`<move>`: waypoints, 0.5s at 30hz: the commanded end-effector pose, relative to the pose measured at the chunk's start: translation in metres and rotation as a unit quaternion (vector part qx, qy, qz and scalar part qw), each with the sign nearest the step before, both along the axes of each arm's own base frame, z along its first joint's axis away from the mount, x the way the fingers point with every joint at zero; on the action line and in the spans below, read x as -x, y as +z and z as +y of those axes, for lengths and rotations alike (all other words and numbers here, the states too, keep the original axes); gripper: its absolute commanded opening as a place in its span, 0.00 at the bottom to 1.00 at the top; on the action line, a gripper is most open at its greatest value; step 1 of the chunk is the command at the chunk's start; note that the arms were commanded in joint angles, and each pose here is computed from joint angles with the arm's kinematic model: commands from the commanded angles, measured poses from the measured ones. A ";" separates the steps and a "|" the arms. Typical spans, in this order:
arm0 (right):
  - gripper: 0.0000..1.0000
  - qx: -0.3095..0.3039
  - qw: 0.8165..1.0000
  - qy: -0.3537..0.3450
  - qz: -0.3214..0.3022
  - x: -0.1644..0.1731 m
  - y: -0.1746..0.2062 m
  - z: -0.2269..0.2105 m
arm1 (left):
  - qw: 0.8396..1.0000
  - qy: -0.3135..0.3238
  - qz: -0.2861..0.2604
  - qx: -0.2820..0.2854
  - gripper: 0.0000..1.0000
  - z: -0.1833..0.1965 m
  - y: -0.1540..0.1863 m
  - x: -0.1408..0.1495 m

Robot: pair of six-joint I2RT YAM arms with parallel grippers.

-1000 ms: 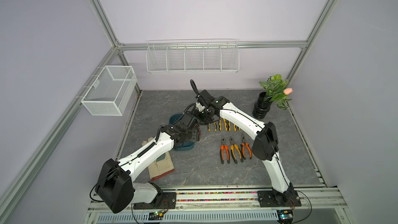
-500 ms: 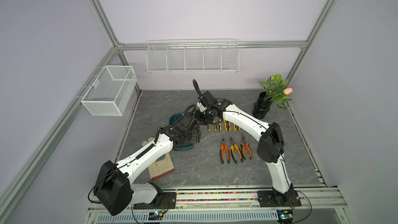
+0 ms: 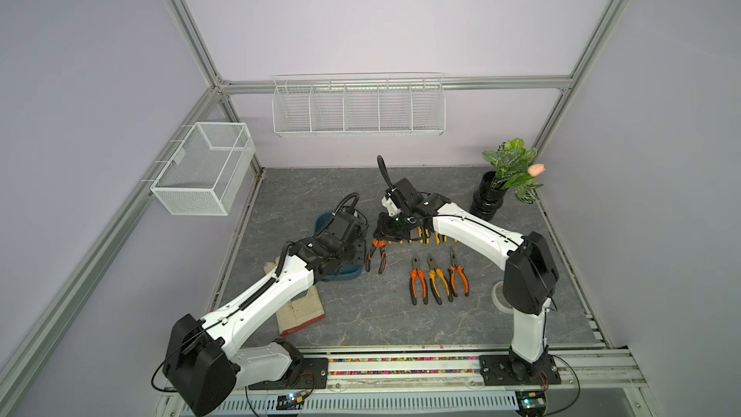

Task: Take the pliers out of the storage box
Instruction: Pick up the pliers from the storage box.

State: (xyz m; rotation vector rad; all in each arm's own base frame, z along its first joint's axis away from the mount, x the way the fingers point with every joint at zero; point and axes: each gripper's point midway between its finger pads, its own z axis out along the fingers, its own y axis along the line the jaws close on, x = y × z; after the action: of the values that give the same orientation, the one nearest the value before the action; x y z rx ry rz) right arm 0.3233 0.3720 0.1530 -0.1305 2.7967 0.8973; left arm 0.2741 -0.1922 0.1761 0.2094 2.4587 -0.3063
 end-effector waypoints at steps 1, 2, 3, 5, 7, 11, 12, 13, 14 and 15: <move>0.06 -0.013 1.000 0.000 -0.025 0.005 0.024 -0.018 | 0.999 0.029 -0.008 -0.013 0.39 0.017 0.006 0.003; 0.07 -0.009 1.000 0.002 -0.023 0.010 0.022 -0.024 | 0.999 0.032 -0.011 -0.015 0.40 0.020 0.007 0.004; 0.07 -0.007 1.000 0.007 -0.021 0.015 0.020 -0.027 | 0.999 0.035 -0.013 -0.017 0.40 0.022 0.009 0.005; 0.07 -0.002 1.000 0.021 -0.011 0.028 0.011 -0.033 | 0.999 0.036 -0.018 -0.016 0.40 0.025 0.009 0.006; 0.07 -0.003 0.999 0.040 0.003 0.039 -0.001 -0.035 | 0.999 0.036 -0.021 -0.014 0.40 0.025 0.008 0.007; 0.07 0.008 0.997 0.072 0.016 0.055 -0.030 -0.037 | 0.999 0.036 -0.016 -0.006 0.39 0.023 0.003 0.008; 0.06 0.007 0.997 0.077 0.014 0.057 -0.036 -0.036 | 0.999 0.037 -0.014 -0.004 0.39 0.022 0.003 0.008; 0.06 0.007 0.997 0.081 0.014 0.058 -0.042 -0.036 | 0.999 0.035 -0.011 -0.004 0.39 0.021 0.002 0.008; 0.06 0.006 0.996 0.085 0.012 0.058 -0.048 -0.035 | 0.999 0.035 -0.010 -0.002 0.39 0.020 0.001 0.008; 0.06 0.005 0.996 0.089 0.012 0.059 -0.053 -0.034 | 0.999 0.036 -0.009 -0.002 0.39 0.020 0.000 0.008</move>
State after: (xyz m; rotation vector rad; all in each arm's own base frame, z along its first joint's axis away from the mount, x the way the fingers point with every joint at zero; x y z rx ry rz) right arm 0.2630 0.3239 0.1006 -0.2754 2.9142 0.8466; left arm 0.2650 -0.1729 0.1785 0.1605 2.4369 -0.2613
